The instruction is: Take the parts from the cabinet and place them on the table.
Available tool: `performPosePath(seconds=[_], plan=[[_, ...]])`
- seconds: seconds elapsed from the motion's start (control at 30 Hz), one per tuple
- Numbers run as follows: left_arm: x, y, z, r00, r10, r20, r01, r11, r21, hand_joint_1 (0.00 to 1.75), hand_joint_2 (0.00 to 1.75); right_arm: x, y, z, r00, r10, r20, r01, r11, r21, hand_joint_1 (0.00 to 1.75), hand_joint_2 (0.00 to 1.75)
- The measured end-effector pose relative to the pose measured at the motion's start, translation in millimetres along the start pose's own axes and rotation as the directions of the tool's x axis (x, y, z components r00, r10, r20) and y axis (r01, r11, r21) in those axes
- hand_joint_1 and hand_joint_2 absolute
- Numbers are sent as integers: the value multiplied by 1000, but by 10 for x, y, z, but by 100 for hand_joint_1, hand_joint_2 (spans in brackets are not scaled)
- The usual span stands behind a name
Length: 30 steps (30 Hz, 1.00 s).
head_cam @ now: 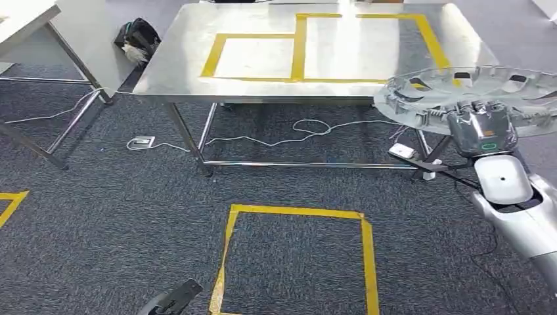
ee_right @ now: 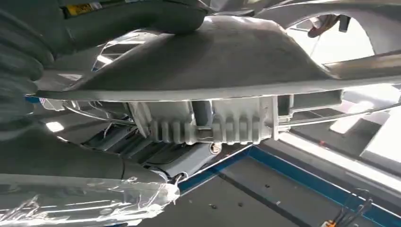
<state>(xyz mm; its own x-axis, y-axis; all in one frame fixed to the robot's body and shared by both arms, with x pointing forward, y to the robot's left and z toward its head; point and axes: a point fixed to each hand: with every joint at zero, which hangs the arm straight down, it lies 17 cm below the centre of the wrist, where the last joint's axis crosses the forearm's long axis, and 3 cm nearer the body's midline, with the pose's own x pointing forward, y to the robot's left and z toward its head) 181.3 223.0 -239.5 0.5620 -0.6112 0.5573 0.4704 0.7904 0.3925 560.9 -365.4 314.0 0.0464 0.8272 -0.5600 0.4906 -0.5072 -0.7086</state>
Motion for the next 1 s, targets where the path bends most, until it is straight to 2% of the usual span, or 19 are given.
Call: performPosePath(seconds=[0.43,0.67,0.83,1.0], plan=[[23,-31,8,1000,2,13,-1,1000,-11,0,0,84,39,19,1000,2,19,-2,1000,10,175,175],[18,84,-32,1000,-3,12,2,1000,5,0,0,185,76,24,1000,-3,28,2,1000,18,175,175],[-24,65,-11,1000,4,3,-4,1000,5,0,0,398,383,274,998,-11,64,5,996,92,175,175],[-150,12,53,1000,11,-19,-11,1000,-2,0,0,557,434,322,996,-29,82,20,994,109,175,175]])
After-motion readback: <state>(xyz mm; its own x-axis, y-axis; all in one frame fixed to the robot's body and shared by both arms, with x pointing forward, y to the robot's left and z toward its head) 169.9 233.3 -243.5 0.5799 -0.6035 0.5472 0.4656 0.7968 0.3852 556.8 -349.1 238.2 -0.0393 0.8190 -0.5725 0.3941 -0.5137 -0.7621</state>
